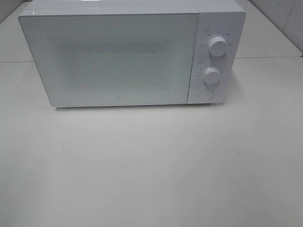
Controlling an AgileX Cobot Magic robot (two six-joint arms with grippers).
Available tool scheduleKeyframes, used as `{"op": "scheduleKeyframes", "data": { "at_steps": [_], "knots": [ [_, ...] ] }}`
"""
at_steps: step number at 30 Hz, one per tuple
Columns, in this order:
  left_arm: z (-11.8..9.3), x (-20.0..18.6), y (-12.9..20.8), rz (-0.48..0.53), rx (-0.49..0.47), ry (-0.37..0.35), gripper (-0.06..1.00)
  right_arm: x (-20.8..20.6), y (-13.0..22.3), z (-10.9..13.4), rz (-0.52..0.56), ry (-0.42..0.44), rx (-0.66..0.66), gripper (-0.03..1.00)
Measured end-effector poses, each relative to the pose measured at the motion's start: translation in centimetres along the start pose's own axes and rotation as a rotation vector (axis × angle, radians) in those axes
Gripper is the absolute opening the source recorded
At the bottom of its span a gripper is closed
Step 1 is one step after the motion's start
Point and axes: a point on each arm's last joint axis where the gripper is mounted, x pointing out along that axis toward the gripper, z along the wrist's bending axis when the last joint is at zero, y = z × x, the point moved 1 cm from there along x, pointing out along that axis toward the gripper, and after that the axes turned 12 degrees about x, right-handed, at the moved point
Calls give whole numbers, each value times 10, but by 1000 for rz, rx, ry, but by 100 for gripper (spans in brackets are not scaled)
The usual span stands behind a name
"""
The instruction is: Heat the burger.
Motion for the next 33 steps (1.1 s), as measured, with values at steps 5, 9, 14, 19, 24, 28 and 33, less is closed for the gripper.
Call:
{"op": "scheduleKeyframes", "data": {
  "at_steps": [5,9,14,19,24,28,33],
  "knots": [
    [-1,-14,8,-103,1,-31,99,0,0,0,0,0,0,38],
    [-3,-22,13,-167,4,-43,99,0,0,0,0,0,0,38],
    [-4,-28,18,-215,7,-52,99,0,0,0,0,0,0,38],
    [-4,-28,18,-216,7,-53,99,0,0,0,0,0,0,38],
    [-4,-28,18,-216,7,-53,99,0,0,0,0,0,0,38],
    [-4,-28,18,-216,7,-53,99,0,0,0,0,0,0,38],
    [-4,-28,18,-216,7,-53,99,0,0,0,0,0,0,38]
  ]
}}
